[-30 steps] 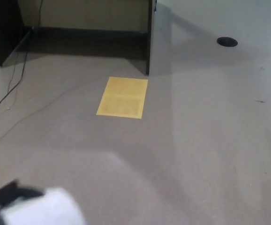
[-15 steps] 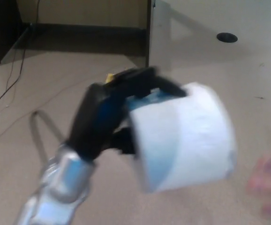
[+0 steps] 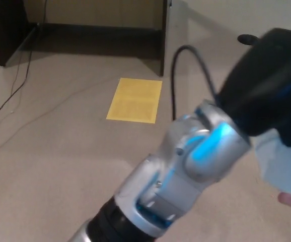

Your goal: A person is holding a toilet paper roll and the robot extends its left hand to grab the roll by inserting its thumb into the gap in the middle and brings its hand down by its side. Then it extends its arm again to hand the toilet paper roll back to the person.

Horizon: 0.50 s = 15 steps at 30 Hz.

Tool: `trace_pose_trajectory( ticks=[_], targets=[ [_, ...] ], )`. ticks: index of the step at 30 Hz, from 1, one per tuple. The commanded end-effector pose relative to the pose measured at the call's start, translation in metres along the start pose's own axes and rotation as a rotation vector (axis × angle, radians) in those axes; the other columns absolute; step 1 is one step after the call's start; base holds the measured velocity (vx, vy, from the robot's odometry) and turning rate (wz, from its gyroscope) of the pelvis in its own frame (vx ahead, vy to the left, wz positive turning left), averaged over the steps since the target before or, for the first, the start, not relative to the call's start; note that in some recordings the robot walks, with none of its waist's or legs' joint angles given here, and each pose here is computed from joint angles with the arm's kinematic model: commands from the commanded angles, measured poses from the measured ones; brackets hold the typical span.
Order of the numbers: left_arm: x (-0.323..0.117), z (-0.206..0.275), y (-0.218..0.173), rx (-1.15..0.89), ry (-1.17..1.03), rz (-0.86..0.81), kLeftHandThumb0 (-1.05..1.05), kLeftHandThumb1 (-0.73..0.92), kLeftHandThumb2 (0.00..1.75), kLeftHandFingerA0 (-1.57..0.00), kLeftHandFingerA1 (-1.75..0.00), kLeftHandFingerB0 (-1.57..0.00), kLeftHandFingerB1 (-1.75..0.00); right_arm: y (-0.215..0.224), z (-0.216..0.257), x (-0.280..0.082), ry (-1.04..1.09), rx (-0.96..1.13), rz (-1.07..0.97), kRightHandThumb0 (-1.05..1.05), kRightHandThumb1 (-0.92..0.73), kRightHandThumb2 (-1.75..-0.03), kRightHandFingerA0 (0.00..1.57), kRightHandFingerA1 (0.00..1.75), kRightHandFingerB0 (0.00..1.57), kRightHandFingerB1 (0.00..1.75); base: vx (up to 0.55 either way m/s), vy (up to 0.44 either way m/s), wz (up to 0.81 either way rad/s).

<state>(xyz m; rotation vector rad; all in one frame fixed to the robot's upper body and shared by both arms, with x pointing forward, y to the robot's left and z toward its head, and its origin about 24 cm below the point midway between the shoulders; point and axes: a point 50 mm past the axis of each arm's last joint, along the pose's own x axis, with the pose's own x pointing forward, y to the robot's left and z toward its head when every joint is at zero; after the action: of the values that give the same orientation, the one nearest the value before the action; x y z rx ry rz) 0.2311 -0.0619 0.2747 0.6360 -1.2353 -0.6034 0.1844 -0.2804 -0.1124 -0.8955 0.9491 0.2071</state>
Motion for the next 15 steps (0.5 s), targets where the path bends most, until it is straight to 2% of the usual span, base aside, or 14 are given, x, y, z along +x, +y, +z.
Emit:
trace_pose_trajectory(
  ticks=[1,2,3,4,5,6,7,8,9,10,11,14,15],
  targets=[
    [0.017,0.029,-0.018,0.013,-0.033,-0.028,-0.25,0.79,0.66,-0.81,-1.68,-0.71,-1.13,-0.003,-0.004,-0.001,0.019,-0.013,0.017,-0.46,-0.57,-0.90,0.59,0.68,0.39,0.53,0.00,0.000,0.00],
    [0.016,0.028,-0.019,0.005,-0.024,-0.033,-0.31,0.77,0.66,-0.74,-1.60,-0.67,-0.65,-0.003,-0.003,0.000,0.014,-0.019,0.018,-0.41,-0.72,-0.62,0.63,0.58,0.47,0.40,0.00,0.000,0.00],
    [0.014,0.028,-0.019,-0.005,-0.014,-0.038,-0.31,0.77,0.66,-0.74,-1.60,-0.67,-0.65,-0.003,-0.001,0.000,0.008,-0.025,0.021,-0.41,-0.72,-0.62,0.63,0.58,0.47,0.40,0.00,0.000,0.00],
    [0.007,0.023,-0.021,0.005,0.060,-0.106,-0.60,0.61,0.61,-0.22,-0.38,-0.10,-0.24,-0.004,0.001,0.001,0.008,-0.004,0.030,-0.41,-0.71,-0.61,0.60,0.54,0.47,0.40,0.00,0.000,0.00],
    [0.007,0.023,-0.021,0.007,0.071,-0.114,-0.60,0.61,0.61,-0.22,-0.38,-0.10,-0.24,-0.004,0.002,0.001,0.007,-0.002,0.031,-0.41,-0.71,-0.61,0.60,0.54,0.47,0.40,0.00,0.000,0.00],
    [0.003,0.020,-0.021,0.026,0.099,-0.148,-0.76,0.43,0.75,0.00,-0.12,0.00,-0.04,-0.005,0.003,0.001,0.004,0.002,0.033,-0.40,-0.72,-0.61,0.57,0.51,0.47,0.40,0.00,0.000,0.00],
    [0.000,0.018,-0.020,0.036,0.119,-0.173,-0.83,0.48,0.84,0.00,-0.03,0.00,-0.03,-0.006,0.004,0.001,0.005,0.007,0.035,-0.45,-0.57,-0.89,0.49,0.61,0.39,0.53,0.00,0.000,0.00],
    [-0.001,0.018,-0.019,0.041,0.132,-0.189,-0.83,0.48,0.84,0.00,-0.03,0.00,-0.03,-0.006,0.004,0.002,0.007,0.010,0.036,-0.45,-0.57,-0.89,0.49,0.61,0.39,0.53,0.00,0.000,0.00],
    [-0.003,0.016,-0.017,0.042,0.140,-0.197,-0.84,0.49,0.84,0.00,0.00,0.00,0.00,-0.007,0.004,0.002,0.005,0.008,0.037,-0.39,-0.72,-0.61,0.56,0.51,0.45,0.39,0.00,0.000,0.00],
    [-0.007,0.014,-0.015,0.041,0.151,-0.203,-0.79,0.52,0.57,0.00,0.00,0.00,0.00,-0.007,0.004,0.002,0.006,0.005,0.040,-0.40,-0.71,-0.61,0.57,0.52,0.45,0.39,0.00,0.000,0.00],
    [-0.008,0.013,-0.014,0.045,0.157,-0.203,-0.81,0.53,0.57,0.00,0.00,0.00,0.00,-0.007,0.005,0.002,0.005,0.004,0.041,-0.40,-0.71,-0.61,0.60,0.58,0.45,0.40,0.00,0.000,0.00],
    [-0.013,0.007,-0.009,0.068,0.170,-0.202,-0.84,0.54,0.57,0.00,0.00,0.00,0.00,-0.009,0.008,0.003,-0.002,-0.001,0.047,-0.41,-0.71,-0.61,0.61,0.58,0.46,0.41,0.00,0.000,0.00],
    [-0.015,0.005,-0.004,0.070,0.183,-0.214,-0.83,0.42,0.78,0.00,0.00,0.00,0.00,-0.010,0.009,0.003,-0.002,-0.007,0.047,-0.41,-0.71,-0.61,0.62,0.61,0.48,0.41,0.00,0.000,0.00]
  ],
)
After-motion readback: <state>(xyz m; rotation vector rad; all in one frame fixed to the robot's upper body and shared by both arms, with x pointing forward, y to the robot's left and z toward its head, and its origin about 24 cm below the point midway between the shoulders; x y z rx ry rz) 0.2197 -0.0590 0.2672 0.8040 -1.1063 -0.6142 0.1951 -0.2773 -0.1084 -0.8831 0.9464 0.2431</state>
